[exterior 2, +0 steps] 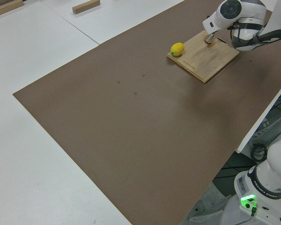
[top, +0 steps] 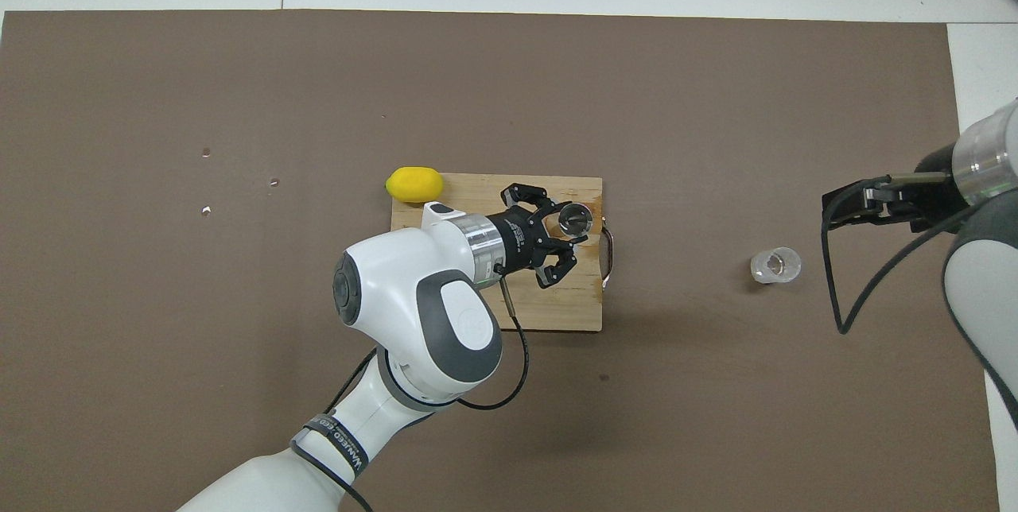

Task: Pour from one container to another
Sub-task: 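Lower the steel cup onto the wooden board and open the left gripper, then withdraw the left gripper while the right gripper reaches the clear cup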

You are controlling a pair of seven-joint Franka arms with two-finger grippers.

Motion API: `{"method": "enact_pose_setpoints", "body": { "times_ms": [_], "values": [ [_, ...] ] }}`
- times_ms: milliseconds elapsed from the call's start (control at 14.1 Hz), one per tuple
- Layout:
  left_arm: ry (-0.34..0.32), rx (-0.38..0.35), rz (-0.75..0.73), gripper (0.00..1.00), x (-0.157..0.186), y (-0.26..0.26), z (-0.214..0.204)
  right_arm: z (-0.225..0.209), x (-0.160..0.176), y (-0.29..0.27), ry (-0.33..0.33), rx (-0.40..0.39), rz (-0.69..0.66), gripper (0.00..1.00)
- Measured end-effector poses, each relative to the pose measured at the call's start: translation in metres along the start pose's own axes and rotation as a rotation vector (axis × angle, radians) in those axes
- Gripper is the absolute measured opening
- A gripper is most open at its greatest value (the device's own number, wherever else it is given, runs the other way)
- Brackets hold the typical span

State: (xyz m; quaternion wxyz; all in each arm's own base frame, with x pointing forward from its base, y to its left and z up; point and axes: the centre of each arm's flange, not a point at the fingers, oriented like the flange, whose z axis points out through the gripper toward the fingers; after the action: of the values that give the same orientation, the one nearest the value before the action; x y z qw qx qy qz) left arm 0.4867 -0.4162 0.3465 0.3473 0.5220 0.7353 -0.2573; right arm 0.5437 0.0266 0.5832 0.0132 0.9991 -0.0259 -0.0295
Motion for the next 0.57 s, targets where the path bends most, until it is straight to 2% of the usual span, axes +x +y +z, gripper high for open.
{"method": "enact_pose_setpoints", "body": {
  "times_ms": [71,283,354,566],
  "values": [
    [0.002,-0.002,-0.001,0.55,0.001,0.0,0.0,0.0,0.0,0.0,0.0,0.0,0.0,0.99],
    [0.01,-0.019,-0.007,0.93,0.006,0.005,-0.003,0.0,0.0,0.0,0.0,0.0,0.0,0.99],
    [0.008,-0.029,-0.01,1.0,0.006,0.011,-0.007,0.0,0.0,0.0,0.0,0.0,0.0,0.99],
    [-0.022,-0.04,-0.002,1.0,-0.009,0.015,-0.022,0.0,0.0,0.0,0.0,0.0,0.0,0.99]
  ]
}}
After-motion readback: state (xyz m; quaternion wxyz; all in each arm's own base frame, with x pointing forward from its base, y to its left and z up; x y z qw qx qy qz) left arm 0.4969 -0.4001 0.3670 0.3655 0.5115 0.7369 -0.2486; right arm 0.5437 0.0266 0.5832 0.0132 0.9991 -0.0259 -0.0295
